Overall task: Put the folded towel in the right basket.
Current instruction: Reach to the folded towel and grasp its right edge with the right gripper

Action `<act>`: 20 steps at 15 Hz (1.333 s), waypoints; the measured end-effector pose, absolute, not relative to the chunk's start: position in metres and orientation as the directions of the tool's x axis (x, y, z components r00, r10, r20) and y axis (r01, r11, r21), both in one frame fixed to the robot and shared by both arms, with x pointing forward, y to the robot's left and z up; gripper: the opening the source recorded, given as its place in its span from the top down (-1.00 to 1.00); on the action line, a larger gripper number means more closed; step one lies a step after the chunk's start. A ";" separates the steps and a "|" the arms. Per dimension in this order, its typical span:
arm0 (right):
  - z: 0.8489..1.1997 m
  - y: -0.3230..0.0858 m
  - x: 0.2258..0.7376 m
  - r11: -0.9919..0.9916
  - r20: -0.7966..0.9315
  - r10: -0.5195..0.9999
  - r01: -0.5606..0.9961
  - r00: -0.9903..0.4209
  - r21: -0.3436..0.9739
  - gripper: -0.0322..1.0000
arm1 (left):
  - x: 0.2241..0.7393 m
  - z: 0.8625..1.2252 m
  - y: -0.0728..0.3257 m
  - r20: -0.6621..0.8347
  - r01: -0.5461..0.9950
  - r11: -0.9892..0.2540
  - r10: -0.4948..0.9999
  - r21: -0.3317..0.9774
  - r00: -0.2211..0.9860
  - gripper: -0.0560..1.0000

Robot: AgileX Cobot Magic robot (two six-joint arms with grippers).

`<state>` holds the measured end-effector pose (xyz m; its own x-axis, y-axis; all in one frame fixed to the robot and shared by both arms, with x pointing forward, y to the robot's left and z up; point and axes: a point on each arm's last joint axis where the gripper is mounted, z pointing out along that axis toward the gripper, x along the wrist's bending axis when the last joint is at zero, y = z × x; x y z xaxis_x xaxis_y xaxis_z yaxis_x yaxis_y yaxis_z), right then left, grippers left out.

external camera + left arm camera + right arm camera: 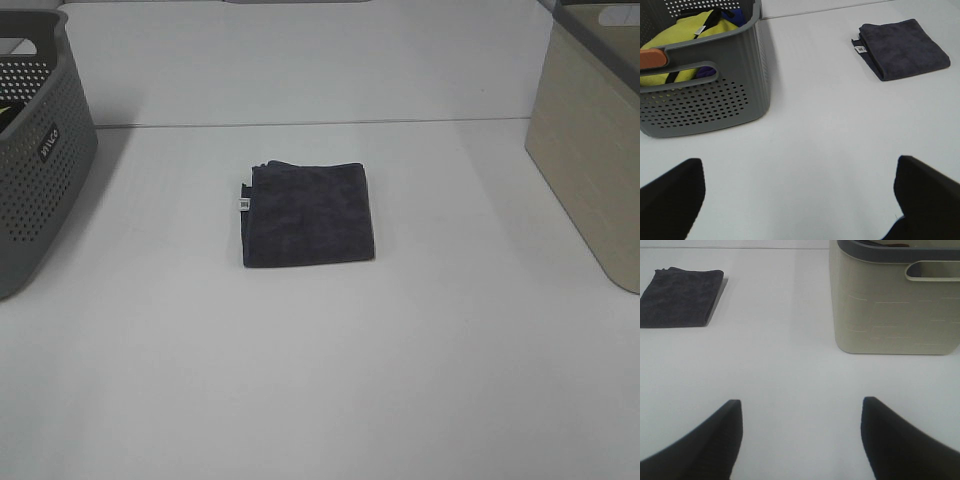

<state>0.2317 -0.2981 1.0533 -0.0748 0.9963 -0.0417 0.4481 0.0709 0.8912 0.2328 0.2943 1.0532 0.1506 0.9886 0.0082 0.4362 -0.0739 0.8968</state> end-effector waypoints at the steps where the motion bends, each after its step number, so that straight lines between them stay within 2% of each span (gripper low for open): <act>1: 1.054 -0.298 0.233 0.071 -0.042 0.996 0.451 -0.075 0.890 -0.32 | 0.233 1.053 0.294 0.008 0.436 -0.074 0.989 0.897 0.151 -0.95; 4: 1.068 -0.297 0.255 0.069 -0.038 0.996 0.467 -0.076 0.882 -0.32 | 0.233 1.053 0.294 0.008 0.436 -0.074 0.989 0.897 0.151 -0.95; 8: 1.098 -0.289 0.314 0.024 0.028 0.994 0.477 -0.102 0.878 -0.32 | 0.233 1.053 0.294 0.008 0.436 -0.074 0.989 0.897 0.151 -0.95; 15: 1.134 -0.271 0.467 0.087 0.076 0.970 0.616 -0.233 0.783 -0.32 | 0.233 1.053 0.294 0.008 0.436 -0.074 0.989 0.897 0.151 -0.95; 16: 1.132 -0.265 0.501 0.105 0.105 0.956 0.656 -0.273 0.747 -0.32 | 0.233 1.053 0.294 0.008 0.436 -0.074 0.989 0.897 0.151 -0.95; 18: 1.125 -0.258 0.536 0.122 0.157 0.937 0.713 -0.312 0.690 -0.32 | 0.233 1.053 0.294 0.008 0.436 -0.074 0.989 0.897 0.151 -0.95; 20: 1.103 -0.253 0.569 0.142 0.218 0.920 0.794 -0.327 0.591 -0.32 | 0.233 1.053 0.294 0.008 0.436 -0.074 0.989 0.897 0.151 -0.95</act>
